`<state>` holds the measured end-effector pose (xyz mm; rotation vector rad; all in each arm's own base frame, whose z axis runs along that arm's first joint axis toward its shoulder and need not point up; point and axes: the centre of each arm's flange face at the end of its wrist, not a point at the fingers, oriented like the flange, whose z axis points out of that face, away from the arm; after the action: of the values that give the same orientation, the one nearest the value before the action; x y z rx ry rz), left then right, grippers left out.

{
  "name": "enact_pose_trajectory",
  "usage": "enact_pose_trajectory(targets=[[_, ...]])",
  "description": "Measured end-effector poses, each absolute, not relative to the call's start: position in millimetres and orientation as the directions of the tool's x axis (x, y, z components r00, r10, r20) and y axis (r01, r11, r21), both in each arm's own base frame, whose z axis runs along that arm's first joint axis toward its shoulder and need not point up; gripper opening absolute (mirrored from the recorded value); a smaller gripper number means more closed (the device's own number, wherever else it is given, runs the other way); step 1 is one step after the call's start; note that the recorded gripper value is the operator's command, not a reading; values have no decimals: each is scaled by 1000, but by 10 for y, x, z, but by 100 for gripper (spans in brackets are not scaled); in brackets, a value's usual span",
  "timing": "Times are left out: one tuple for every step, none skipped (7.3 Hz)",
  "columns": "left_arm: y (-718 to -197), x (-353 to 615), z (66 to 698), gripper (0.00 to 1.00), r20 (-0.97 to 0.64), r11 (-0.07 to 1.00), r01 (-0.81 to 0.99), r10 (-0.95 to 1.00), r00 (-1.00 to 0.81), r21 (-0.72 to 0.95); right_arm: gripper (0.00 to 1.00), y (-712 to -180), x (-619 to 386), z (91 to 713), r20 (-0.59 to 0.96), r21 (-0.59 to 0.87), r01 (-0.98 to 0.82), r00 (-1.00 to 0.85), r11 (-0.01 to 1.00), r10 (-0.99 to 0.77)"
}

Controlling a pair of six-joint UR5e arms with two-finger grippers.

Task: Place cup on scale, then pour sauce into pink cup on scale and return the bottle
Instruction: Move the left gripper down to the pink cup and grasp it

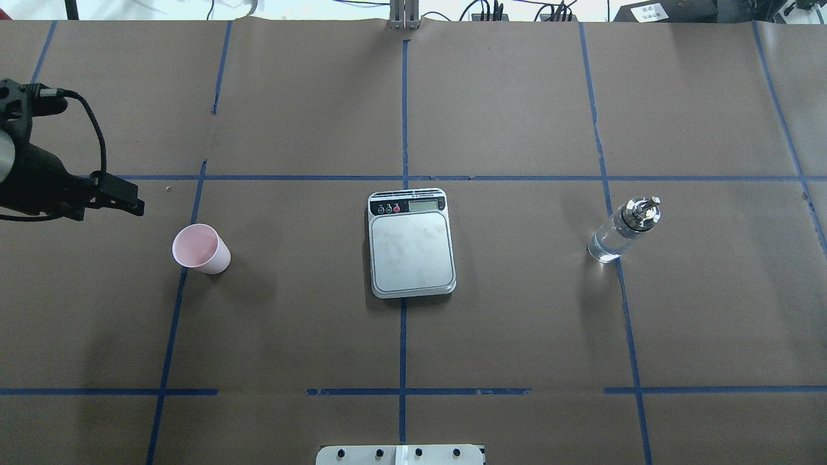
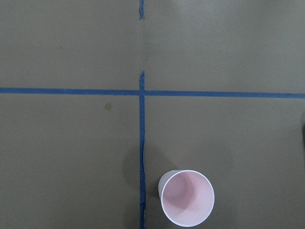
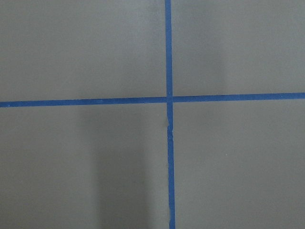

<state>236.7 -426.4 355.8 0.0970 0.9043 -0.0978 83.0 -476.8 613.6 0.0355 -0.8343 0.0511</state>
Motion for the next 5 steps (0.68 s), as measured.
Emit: enact_pose_trajectory(targets=[[-4270,2533,3689,100,-767,989,144,-76,638,22,100,-4777,831,6085,740,18,-62,672,998,28],[-4254,2721,3805,100,-756,985,175,-119,644,-6,100,-4783,832,6018,738,29,-65,674,997,22],[-4230,2930,3924,100,-756,978,203,-161,634,-37,100,-4792,834,5941,737,43,-66,676,997,13],[-4214,3084,4019,100,-756,974,217,-187,627,-61,100,-4798,835,5861,736,59,-66,677,996,2],[-4197,3187,4064,100,-756,974,216,-195,625,-72,100,-4781,835,5853,734,62,-66,679,996,0]])
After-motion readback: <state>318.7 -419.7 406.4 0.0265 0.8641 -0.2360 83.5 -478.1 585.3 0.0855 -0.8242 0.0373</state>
